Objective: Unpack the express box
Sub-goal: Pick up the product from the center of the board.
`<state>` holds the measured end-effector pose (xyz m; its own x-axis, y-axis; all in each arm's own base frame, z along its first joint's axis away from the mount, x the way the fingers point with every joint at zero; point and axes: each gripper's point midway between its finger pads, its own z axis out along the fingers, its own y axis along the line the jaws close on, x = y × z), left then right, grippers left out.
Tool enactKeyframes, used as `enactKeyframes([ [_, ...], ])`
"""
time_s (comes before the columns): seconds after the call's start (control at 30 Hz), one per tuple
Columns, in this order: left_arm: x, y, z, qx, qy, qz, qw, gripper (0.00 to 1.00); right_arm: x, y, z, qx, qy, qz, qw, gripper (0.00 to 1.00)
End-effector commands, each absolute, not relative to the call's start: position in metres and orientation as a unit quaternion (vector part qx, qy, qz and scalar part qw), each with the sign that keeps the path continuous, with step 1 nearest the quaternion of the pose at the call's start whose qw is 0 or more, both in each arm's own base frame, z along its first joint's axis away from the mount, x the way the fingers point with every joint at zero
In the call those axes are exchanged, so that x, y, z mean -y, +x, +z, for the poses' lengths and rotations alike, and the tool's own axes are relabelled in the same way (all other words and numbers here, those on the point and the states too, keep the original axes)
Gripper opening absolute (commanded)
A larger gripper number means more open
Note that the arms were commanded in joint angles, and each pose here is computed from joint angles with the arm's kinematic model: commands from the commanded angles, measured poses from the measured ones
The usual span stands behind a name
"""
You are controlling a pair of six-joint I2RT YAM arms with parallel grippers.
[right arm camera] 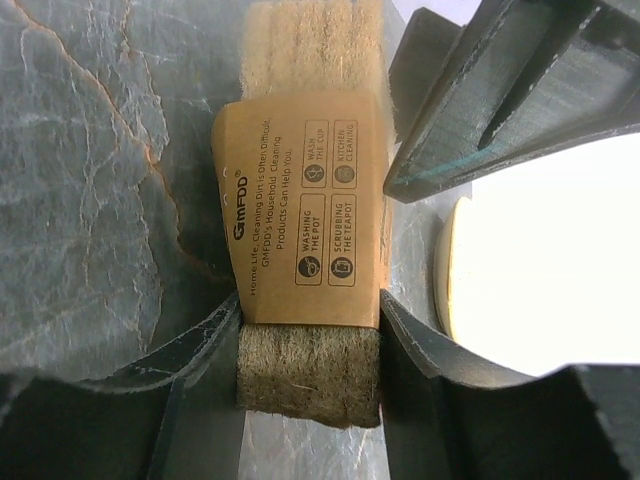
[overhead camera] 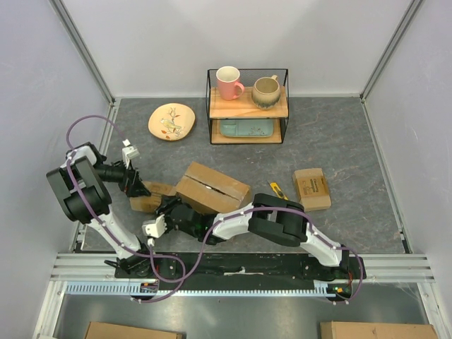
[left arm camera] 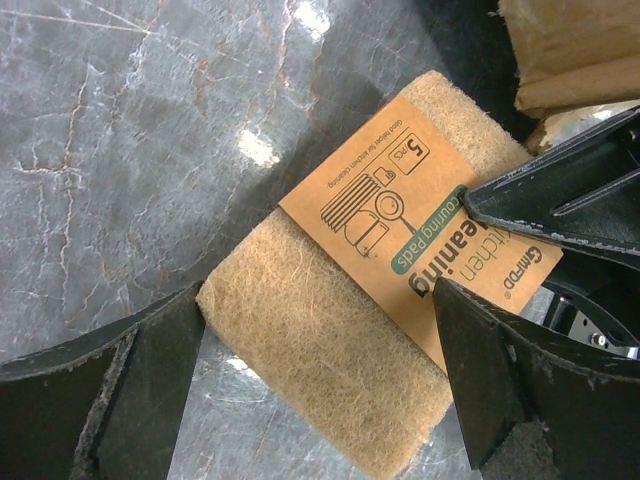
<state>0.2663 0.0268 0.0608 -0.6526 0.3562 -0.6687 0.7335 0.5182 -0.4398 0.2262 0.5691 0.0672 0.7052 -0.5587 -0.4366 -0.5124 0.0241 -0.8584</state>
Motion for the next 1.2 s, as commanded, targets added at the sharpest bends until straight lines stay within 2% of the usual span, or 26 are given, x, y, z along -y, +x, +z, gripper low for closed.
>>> enactKeyframes([
  [0.0, 0.000, 0.238, 0.121, -0.819, 0.297, -0.421, 0.255, 1.00, -0.558, 0.229, 0.141, -0.390, -0.649, -0.024, 0.652, 0.43],
  [0.2, -0.008, 0.262, 0.188, -0.805, 0.269, -0.373, 0.375, 1.00, -0.535, 0.209, 0.218, -0.381, -0.621, -0.025, 0.684, 0.41],
  [0.4, 0.006, 0.248, 0.255, -0.773, 0.317, -0.289, 0.467, 0.99, -0.499, 0.183, 0.273, -0.398, -0.605, -0.010, 0.690, 0.41],
  [0.47, 0.012, 0.242, 0.278, -0.761, 0.320, -0.265, 0.499, 1.00, -0.488, 0.169, 0.274, -0.408, -0.612, -0.010, 0.677, 0.41],
  [0.5, 0.009, 0.252, 0.291, -0.745, 0.326, -0.244, 0.529, 1.00, -0.480, 0.164, 0.288, -0.411, -0.603, -0.006, 0.684, 0.41],
  [0.57, 0.013, 0.253, 0.318, -0.747, 0.273, -0.252, 0.551, 1.00, -0.468, 0.150, 0.302, -0.423, -0.594, 0.017, 0.684, 0.42],
  [0.63, 0.002, 0.272, 0.350, -0.724, 0.271, -0.213, 0.598, 1.00, -0.462, 0.141, 0.311, -0.430, -0.590, 0.034, 0.682, 0.44],
  [0.67, 0.006, 0.270, 0.364, -0.730, 0.226, -0.236, 0.600, 1.00, -0.458, 0.138, 0.323, -0.439, -0.573, 0.056, 0.690, 0.45],
  [0.7, 0.003, 0.277, 0.383, -0.709, 0.238, -0.217, 0.627, 1.00, -0.457, 0.136, 0.328, -0.440, -0.570, 0.066, 0.691, 0.46],
  [0.8, 0.013, 0.273, 0.414, -0.695, 0.213, -0.261, 0.635, 1.00, -0.452, 0.139, 0.343, -0.448, -0.549, 0.074, 0.701, 0.47],
  [0.97, 0.036, 0.251, 0.449, -0.664, 0.258, -0.307, 0.631, 1.00, -0.427, 0.165, 0.390, -0.492, -0.466, 0.088, 0.730, 0.48],
  [1.07, 0.057, 0.224, 0.449, -0.632, 0.311, -0.378, 0.601, 1.00, -0.376, 0.195, 0.416, -0.570, -0.358, 0.108, 0.732, 0.48],
  [1.1, 0.060, 0.219, 0.449, -0.624, 0.323, -0.393, 0.594, 1.00, -0.355, 0.213, 0.418, -0.611, -0.293, 0.128, 0.724, 0.49],
  [1.13, 0.064, 0.214, 0.446, -0.619, 0.329, -0.406, 0.587, 1.00, -0.337, 0.219, 0.405, -0.642, -0.280, 0.125, 0.703, 0.49],
  [1.17, 0.067, 0.210, 0.446, -0.609, 0.349, -0.406, 0.585, 1.00, -0.307, 0.221, 0.417, -0.652, -0.238, 0.148, 0.705, 0.49],
])
